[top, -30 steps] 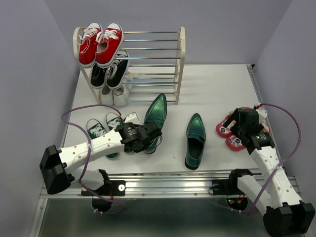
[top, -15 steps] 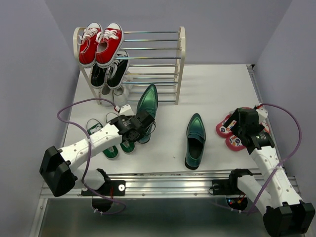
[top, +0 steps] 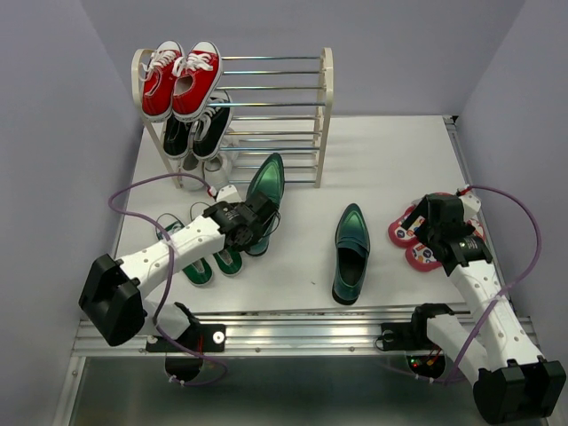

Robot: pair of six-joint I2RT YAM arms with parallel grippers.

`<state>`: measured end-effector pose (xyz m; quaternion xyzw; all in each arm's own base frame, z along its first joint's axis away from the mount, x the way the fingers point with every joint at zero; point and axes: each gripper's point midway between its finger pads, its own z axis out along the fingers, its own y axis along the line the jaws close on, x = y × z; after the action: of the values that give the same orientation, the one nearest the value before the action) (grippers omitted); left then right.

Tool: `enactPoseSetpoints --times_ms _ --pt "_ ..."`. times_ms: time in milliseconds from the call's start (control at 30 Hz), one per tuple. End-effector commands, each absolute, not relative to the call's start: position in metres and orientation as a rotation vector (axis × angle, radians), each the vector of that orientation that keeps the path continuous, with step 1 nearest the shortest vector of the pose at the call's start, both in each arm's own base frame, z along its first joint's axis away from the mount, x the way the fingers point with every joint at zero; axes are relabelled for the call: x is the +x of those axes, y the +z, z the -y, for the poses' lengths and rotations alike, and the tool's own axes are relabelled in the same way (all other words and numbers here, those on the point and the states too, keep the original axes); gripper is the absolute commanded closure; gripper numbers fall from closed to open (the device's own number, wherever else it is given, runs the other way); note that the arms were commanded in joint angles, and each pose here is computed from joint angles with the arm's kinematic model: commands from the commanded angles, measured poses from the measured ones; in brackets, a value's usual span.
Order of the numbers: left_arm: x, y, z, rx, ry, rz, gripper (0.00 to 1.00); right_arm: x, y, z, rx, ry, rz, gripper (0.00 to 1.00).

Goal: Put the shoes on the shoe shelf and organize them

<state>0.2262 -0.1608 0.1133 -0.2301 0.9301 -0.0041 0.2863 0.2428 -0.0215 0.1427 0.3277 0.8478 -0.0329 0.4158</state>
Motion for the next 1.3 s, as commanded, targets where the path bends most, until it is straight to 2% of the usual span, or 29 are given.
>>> enactPoseSetpoints --times_ms 0,1267 --pt "0.261 0.145 0.164 -0.685 -0.090 -2.342 1.00 0.248 0.158 0.024 0.821 -0.085 -2.082 0.00" --pt "0.350 0.172 0.166 -0.683 -0.019 -2.294 1.00 0.250 0.157 0.026 0.827 -0.110 -2.088 0.00"
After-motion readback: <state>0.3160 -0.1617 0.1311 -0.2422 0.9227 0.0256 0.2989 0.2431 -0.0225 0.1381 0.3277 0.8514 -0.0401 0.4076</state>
